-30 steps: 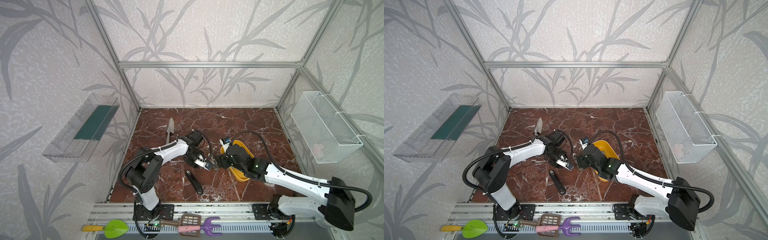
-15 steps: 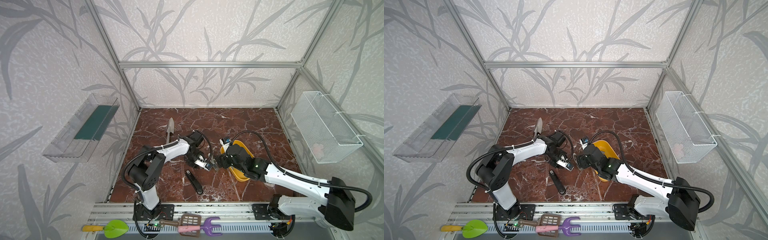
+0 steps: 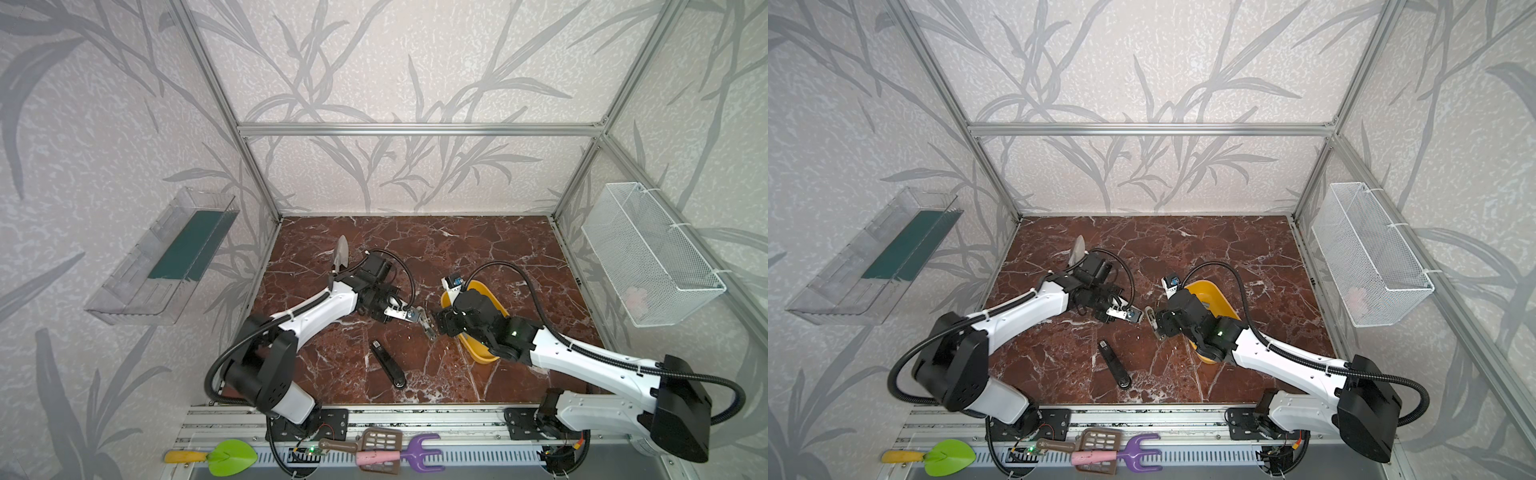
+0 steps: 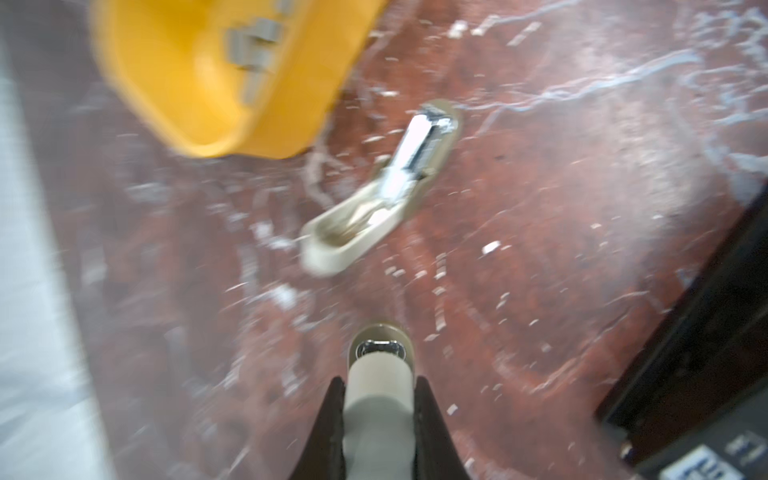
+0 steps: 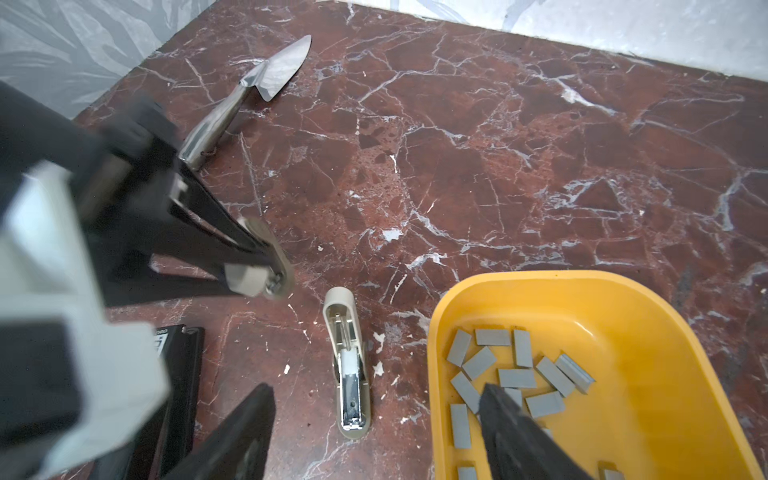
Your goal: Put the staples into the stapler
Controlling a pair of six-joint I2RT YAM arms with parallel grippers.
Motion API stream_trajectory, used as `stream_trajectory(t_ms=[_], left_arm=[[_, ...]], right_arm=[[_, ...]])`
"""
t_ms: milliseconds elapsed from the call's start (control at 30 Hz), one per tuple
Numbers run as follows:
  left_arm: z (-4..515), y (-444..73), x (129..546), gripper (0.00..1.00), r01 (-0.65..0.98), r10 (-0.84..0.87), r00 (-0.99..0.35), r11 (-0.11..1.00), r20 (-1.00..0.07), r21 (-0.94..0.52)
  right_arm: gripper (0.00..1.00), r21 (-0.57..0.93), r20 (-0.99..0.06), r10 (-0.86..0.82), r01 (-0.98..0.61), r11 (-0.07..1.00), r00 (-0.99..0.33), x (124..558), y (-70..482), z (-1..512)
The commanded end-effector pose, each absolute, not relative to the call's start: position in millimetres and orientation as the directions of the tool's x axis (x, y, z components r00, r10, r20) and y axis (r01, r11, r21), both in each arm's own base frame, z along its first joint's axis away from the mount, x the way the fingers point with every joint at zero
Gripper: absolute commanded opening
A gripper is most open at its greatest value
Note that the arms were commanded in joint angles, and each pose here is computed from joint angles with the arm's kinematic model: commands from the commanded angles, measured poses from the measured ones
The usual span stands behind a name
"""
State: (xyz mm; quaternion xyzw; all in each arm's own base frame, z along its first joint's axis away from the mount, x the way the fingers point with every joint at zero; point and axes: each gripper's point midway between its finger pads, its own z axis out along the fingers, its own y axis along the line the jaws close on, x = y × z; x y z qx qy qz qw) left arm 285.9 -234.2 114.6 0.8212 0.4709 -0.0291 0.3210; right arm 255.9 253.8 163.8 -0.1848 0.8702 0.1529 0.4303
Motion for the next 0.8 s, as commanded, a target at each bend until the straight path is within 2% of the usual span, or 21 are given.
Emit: stream_trajectory(t_ms=[0,67,100,267,367,467,667,767], left_arm=[[147.9,-242.8,298.8,0.0,0.725,0.73,0.579,-0.259,-0.362,0.638],[147.3,-239.1,267.1,0.0,0.707,0.648,0.66,-0.364,-0.381,0.606],[147.4,-239.6,257.8,0.0,0.696,0.608,0.684,-0.378,-0.403,0.61],[181.2,-254.0,239.0,0.0,0.69,0.459,0.716,-0.348,-0.526,0.635],[207.1,-264.5,238.0,0.0,0.707,0.392,0.701,-0.272,-0.596,0.653],[219.3,-268.7,233.5,0.0,0.7,0.349,0.709,-0.239,-0.613,0.673],[226.9,-267.3,212.8,0.0,0.715,0.336,0.698,-0.282,-0.633,0.64],[235.4,-275.4,210.4,0.0,0.704,0.303,0.708,-0.232,-0.638,0.672]], right_arm=[[0.74,0.13,-0.836,-0.137,-0.435,0.891,-0.531,257.7,248.1,176.5],[0.74,0.166,-0.85,-0.125,-0.485,0.859,-0.511,252.0,256.1,181.9],[0.74,0.176,-0.857,-0.12,-0.504,0.846,-0.501,249.6,258.3,183.8],[0.75,0.219,-0.885,-0.084,-0.568,0.794,-0.458,240.0,264.1,197.3],[0.75,0.255,-0.893,-0.061,-0.614,0.747,-0.445,232.3,271.9,203.9],[0.74,0.282,-0.9,-0.034,-0.64,0.715,-0.435,227.3,275.4,209.7],[0.59,0.316,-0.892,-0.017,-0.652,0.689,-0.451,224.6,281.7,209.8],[0.57,0.325,-0.887,-0.034,-0.674,0.663,-0.461,221.4,288.8,208.7]])
